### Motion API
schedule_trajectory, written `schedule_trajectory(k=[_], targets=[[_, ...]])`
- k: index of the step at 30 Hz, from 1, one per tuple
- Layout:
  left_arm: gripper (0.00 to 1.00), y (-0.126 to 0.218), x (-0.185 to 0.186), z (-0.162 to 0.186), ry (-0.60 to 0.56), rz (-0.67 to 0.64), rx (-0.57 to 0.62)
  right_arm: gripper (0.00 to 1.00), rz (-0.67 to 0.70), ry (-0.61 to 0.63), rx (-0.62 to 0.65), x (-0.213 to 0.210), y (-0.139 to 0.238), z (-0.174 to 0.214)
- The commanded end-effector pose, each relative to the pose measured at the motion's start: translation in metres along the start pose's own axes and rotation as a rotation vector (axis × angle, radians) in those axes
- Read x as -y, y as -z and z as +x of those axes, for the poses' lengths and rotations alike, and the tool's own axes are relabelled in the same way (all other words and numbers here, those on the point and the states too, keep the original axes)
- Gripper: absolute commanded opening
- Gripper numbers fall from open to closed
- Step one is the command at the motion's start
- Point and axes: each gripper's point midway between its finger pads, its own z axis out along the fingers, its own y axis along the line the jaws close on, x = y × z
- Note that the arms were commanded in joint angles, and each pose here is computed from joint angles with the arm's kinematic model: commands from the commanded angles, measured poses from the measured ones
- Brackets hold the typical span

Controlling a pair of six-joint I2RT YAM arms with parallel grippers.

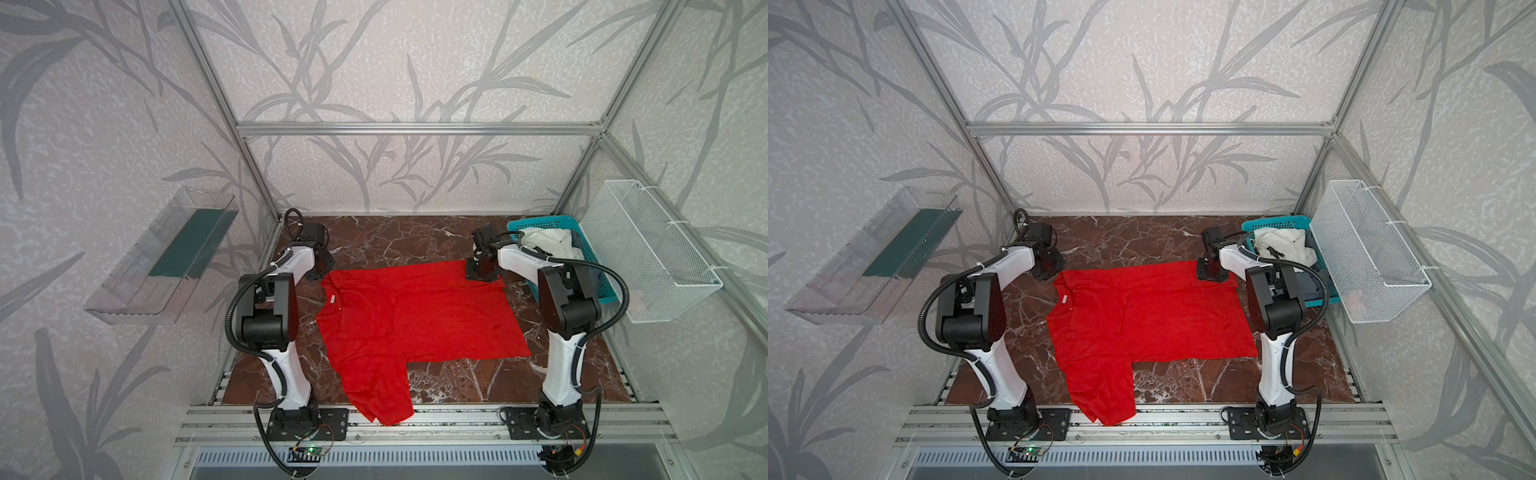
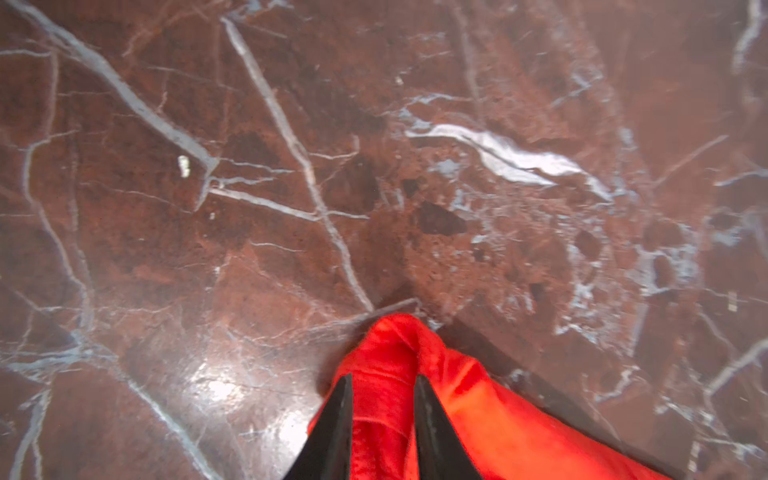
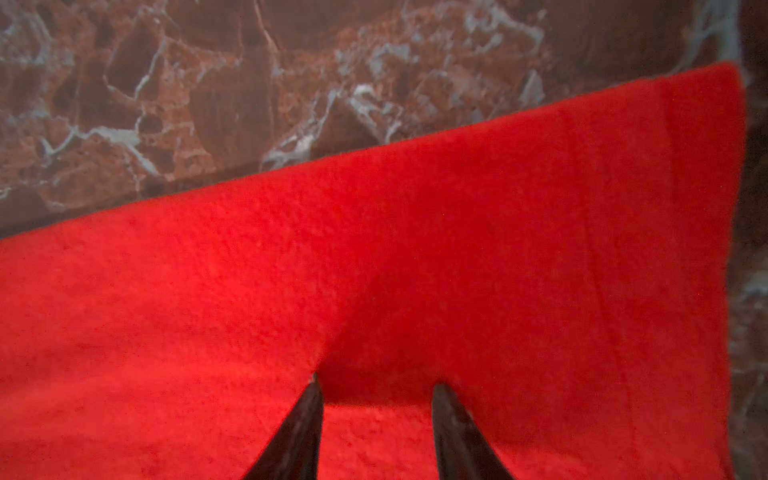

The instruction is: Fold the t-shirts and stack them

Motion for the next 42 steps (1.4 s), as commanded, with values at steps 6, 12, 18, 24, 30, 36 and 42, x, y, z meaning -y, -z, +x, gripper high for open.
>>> schedule_trajectory(k=[6, 12, 18, 24, 30, 36, 42], targets=[[0.28, 0.000, 0.059, 0.054, -0.117, 0.121, -0.154, 0.45, -0.023, 0.049, -0.030, -0.023, 0.002, -0.009], [0.28, -0.027, 0.050, 0.080, -0.138, 0.041, -0.235, 0.45, -0.026, 0.045, -0.073, -0.022, -0.017, -0.001], [0.30, -0.048, 0.053, 0.078, -0.155, 0.002, -0.272, 0.45, -0.036, 0.031, -0.097, -0.026, -0.031, -0.006], [0.31, -0.075, 0.071, 0.048, -0.163, 0.007, -0.253, 0.45, -0.054, 0.004, -0.070, -0.030, -0.040, -0.038], [0.32, -0.100, 0.104, -0.008, -0.152, 0.082, -0.204, 0.45, -0.092, 0.024, 0.000, -0.041, -0.050, -0.090], [0.37, -0.087, 0.159, -0.072, -0.238, 0.285, -0.093, 0.45, -0.145, 0.072, 0.120, -0.065, -0.020, -0.150], [0.41, -0.007, 0.189, -0.120, -0.262, 0.472, 0.031, 0.48, -0.144, 0.125, 0.212, -0.075, 0.057, -0.163]])
